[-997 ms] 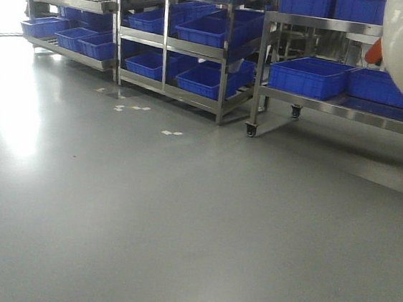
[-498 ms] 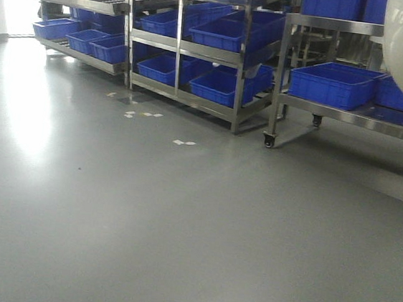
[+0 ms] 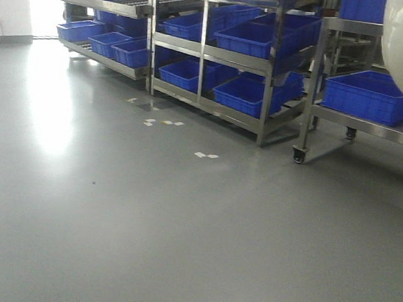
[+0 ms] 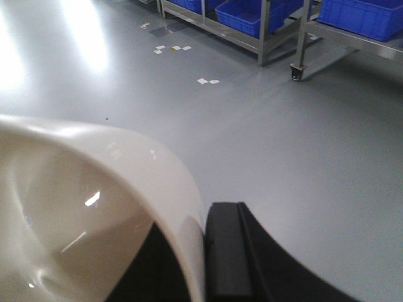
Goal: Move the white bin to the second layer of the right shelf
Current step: 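Drive past the blue-crate racks carrying the bin in the right gripper, then drive toward the windows and turn, keeping the bin held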
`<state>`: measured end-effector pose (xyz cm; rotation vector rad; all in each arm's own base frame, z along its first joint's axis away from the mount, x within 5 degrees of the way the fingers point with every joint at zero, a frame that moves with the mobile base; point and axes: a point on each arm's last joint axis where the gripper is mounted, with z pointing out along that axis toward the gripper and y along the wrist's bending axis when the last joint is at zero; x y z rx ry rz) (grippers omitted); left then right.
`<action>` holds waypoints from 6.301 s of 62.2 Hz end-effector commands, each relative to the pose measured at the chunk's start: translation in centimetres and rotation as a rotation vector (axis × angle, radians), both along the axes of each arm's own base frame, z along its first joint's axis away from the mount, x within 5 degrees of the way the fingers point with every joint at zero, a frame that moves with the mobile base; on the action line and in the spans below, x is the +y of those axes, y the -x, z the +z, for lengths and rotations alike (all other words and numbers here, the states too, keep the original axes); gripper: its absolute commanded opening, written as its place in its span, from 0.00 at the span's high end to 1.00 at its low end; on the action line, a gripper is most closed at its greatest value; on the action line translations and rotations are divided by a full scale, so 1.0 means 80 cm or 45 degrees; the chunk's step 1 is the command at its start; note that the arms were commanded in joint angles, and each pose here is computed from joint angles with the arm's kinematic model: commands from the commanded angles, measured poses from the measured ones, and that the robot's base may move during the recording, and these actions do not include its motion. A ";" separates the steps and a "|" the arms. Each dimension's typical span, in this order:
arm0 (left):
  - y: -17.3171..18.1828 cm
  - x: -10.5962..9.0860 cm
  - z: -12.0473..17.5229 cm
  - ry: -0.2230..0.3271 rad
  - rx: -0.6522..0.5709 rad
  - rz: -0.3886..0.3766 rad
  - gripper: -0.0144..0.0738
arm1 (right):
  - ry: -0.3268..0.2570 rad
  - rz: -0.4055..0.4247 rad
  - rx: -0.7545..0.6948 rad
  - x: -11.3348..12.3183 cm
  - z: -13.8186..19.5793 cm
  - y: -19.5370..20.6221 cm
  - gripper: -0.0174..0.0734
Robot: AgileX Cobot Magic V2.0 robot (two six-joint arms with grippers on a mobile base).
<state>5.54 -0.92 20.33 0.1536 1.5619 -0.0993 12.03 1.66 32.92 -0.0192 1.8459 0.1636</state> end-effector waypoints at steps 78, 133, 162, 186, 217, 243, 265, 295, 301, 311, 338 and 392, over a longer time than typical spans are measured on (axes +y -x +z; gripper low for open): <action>0.000 0.001 -0.005 0.024 -0.076 0.006 0.74 | -0.016 0.005 -0.174 0.000 0.026 -0.002 0.75; 0.000 0.001 -0.005 0.024 -0.076 0.006 0.74 | -0.016 0.005 -0.174 0.000 0.026 -0.002 0.75; 0.000 0.001 -0.005 0.024 -0.076 0.006 0.74 | -0.016 0.005 -0.174 0.000 0.026 -0.002 0.75; 0.000 0.001 -0.005 0.024 -0.076 0.006 0.74 | -0.016 0.005 -0.174 0.000 0.026 -0.002 0.75; 0.000 0.001 -0.005 0.024 -0.076 0.006 0.74 | -0.016 0.005 -0.174 0.000 0.026 -0.002 0.75; 0.000 0.001 -0.005 0.024 -0.076 0.006 0.74 | -0.016 0.005 -0.174 0.000 0.026 -0.002 0.75; 0.000 0.001 -0.005 0.024 -0.076 0.006 0.74 | -0.016 0.005 -0.174 0.000 0.026 -0.002 0.75; 0.000 0.001 -0.005 0.024 -0.076 0.006 0.74 | -0.016 0.005 -0.174 0.000 0.026 -0.002 0.75; 0.000 0.001 -0.005 0.024 -0.076 0.006 0.74 | -0.016 0.005 -0.174 0.000 0.026 -0.002 0.75; 0.000 0.001 -0.005 0.024 -0.076 0.006 0.74 | -0.016 0.005 -0.174 0.000 0.026 -0.002 0.75; 0.000 0.001 -0.005 0.024 -0.076 0.006 0.74 | -0.016 0.005 -0.174 0.000 0.026 -0.002 0.75; 0.000 0.001 -0.005 0.024 -0.076 0.006 0.74 | -0.016 0.005 -0.174 0.000 0.026 -0.002 0.75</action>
